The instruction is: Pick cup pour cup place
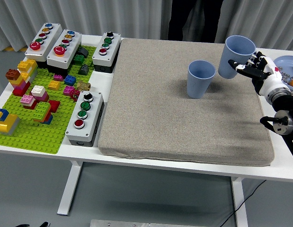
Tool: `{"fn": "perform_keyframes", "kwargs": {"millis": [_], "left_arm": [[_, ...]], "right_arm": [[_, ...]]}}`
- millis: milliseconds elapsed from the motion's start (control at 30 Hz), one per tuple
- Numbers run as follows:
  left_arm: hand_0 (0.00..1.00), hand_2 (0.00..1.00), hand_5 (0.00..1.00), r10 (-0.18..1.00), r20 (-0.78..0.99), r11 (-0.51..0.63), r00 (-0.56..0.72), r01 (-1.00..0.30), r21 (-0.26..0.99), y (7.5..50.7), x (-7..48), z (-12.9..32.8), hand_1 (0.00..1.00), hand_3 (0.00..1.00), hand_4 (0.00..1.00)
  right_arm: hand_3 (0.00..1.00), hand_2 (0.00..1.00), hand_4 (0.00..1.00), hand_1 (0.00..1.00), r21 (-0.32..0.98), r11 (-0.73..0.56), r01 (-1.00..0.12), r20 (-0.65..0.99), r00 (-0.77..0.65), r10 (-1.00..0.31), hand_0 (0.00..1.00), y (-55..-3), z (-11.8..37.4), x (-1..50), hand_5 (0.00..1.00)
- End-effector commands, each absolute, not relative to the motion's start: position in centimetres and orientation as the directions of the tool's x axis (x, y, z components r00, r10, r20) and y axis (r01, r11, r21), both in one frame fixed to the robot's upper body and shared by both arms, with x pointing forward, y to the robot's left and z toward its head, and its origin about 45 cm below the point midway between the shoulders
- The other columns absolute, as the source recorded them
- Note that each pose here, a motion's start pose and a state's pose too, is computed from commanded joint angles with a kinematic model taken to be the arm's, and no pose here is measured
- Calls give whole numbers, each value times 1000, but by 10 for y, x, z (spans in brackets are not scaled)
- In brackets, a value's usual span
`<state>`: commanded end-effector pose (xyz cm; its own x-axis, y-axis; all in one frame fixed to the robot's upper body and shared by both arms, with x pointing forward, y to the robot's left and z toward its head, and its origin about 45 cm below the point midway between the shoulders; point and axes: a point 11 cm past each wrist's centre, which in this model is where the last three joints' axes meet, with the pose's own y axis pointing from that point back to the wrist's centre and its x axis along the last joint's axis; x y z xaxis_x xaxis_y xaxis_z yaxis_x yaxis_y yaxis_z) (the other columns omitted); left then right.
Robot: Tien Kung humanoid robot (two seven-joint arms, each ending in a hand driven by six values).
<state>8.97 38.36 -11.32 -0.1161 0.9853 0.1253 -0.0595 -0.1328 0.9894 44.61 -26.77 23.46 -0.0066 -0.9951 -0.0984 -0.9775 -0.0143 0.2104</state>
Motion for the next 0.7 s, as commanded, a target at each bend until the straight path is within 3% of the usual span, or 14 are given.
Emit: {"fn": "perform_keyframes", "kwargs": {"millis": [700], "left_arm": [[779, 856, 965, 987, 116, -123, -107, -58, 991, 379, 90, -114, 789, 734, 511]], "right_arm": [[532, 586, 562, 722, 232, 46, -972, -33, -55, -998, 858, -280, 195, 424, 2]]}}
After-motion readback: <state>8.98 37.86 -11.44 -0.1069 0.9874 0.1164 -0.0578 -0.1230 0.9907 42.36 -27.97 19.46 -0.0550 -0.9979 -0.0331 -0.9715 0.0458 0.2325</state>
